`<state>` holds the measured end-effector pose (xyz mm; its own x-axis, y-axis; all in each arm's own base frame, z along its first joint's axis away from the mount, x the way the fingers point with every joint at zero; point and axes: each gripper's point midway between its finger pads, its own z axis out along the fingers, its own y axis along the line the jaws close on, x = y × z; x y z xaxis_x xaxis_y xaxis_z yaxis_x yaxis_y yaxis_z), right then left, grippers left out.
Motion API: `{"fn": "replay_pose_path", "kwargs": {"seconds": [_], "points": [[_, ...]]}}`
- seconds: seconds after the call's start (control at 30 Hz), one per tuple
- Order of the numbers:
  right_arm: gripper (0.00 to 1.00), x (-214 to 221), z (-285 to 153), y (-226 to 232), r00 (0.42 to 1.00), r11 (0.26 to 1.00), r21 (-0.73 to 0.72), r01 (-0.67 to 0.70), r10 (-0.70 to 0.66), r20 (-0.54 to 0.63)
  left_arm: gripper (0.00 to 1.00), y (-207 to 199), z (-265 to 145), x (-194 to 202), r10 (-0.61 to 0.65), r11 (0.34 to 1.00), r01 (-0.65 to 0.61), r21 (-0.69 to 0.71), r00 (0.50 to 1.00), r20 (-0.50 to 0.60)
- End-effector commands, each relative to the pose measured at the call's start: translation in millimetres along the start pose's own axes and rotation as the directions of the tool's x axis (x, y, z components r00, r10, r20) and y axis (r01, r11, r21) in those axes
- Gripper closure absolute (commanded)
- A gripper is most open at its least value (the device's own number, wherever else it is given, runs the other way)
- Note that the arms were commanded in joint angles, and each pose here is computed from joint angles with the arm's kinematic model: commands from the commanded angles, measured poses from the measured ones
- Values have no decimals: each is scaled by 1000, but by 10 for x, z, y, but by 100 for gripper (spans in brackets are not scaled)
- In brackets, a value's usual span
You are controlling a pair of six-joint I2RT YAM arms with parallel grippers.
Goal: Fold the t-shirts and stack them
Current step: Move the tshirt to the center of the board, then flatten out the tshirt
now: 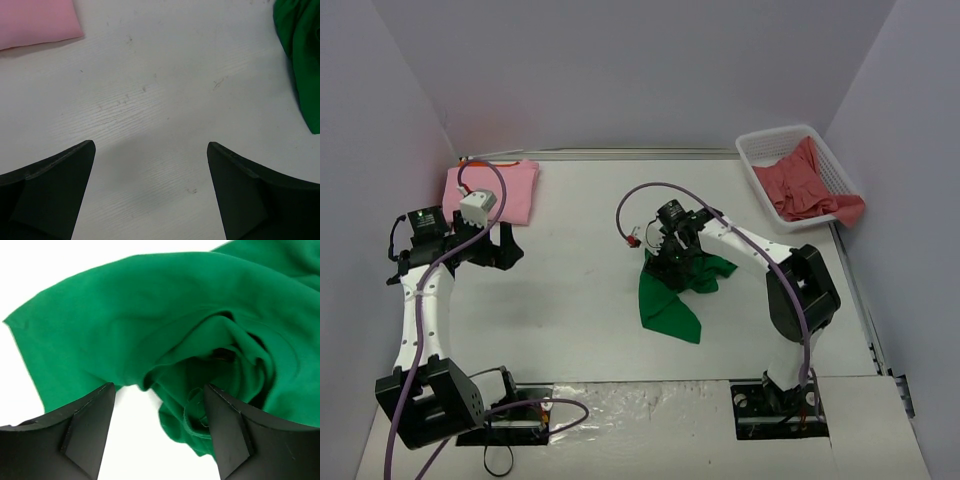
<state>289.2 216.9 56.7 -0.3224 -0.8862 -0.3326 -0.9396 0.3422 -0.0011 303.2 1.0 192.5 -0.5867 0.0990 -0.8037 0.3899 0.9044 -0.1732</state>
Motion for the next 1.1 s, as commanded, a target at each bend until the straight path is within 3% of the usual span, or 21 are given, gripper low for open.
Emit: {"fn": "replay_pose_path", "kwargs": {"seconds": [0.0,0.4,0.7,1.07], "points": [[34,-15,-266,-169,999,993,115,-27,21,49,6,14,-31,-121,26,1000,-26,1,999,35],[37,49,-788,-193,992,963,266,-29,-4,124,6,-37,-10,-119,20,999,-21,37,999,35],[38,218,-380,-173,999,978,209,-29,21,40,6,-32,-4,-110,15,999,-16,40,1000,28],[40,230,-136,-500,999,949,313,-49,50,5,6,-43,-6,-101,20,999,-21,45,999,27]]}}
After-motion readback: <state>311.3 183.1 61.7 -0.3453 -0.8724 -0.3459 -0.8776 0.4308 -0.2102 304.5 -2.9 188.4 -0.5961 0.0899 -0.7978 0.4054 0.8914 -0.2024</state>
